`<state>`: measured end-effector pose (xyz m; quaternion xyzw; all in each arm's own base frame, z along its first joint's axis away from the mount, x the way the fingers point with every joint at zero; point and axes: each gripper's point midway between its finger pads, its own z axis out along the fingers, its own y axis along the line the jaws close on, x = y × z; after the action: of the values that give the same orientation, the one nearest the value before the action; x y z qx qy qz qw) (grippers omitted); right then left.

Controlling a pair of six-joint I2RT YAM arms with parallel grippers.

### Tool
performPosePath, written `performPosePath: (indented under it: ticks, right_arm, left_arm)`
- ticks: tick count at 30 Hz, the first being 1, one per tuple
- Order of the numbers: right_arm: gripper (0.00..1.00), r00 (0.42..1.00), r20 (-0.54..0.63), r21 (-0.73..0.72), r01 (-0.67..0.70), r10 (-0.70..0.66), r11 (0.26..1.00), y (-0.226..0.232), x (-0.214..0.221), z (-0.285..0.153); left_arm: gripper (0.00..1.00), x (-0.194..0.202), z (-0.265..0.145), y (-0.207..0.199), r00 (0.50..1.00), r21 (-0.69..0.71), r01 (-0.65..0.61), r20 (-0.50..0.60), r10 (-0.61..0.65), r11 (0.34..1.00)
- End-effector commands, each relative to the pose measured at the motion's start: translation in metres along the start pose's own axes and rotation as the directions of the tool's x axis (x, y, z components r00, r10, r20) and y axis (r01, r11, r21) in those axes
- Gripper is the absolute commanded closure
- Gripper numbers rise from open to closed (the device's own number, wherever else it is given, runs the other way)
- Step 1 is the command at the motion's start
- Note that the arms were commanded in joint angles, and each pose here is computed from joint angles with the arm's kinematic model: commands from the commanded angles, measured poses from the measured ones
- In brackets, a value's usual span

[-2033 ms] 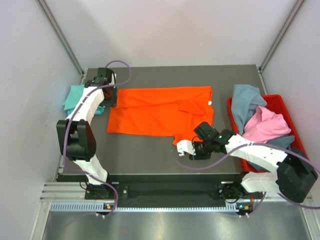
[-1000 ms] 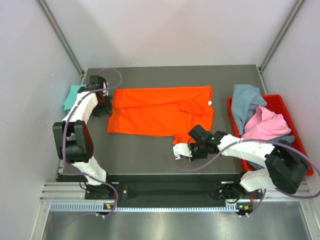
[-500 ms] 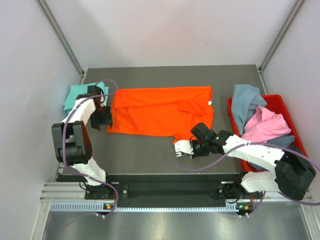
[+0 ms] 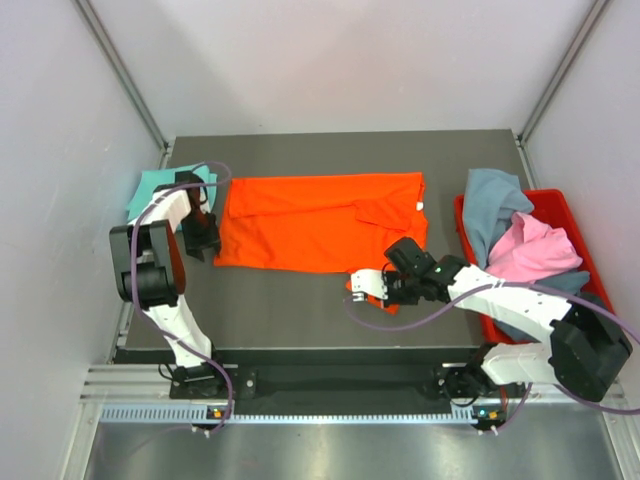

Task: Fold and stack the t-shirts
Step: Fold the tshirt

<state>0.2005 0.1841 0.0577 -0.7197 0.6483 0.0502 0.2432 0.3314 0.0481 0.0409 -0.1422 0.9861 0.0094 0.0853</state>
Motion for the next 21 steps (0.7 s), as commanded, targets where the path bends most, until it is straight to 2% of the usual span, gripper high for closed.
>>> performPosePath:
  ticks: [1, 19, 21]
  right_arm:
    - [1.00, 0.999, 0.037, 0.051, -0.025, 0.023, 0.998, -0.015, -0.008, -0.005]
    - [1.00, 0.996, 0.053, 0.094, -0.070, 0.065, 0.993, -0.033, -0.006, -0.003]
    - [0.99, 0.996, 0.051, 0.093, -0.076, 0.071, 0.993, -0.033, -0.005, -0.003]
  left_arm:
    - [0.52, -0.007, 0.001, -0.003, 1.000, 0.012, 0.014, 0.001, -0.014, 1.000]
    - [0.71, 0.026, 0.008, -0.016, 0.997, 0.099, 0.019, -0.082, -0.011, 0.995]
    - [0.79, 0.025, 0.008, -0.016, 0.997, 0.102, 0.019, -0.082, -0.011, 0.995]
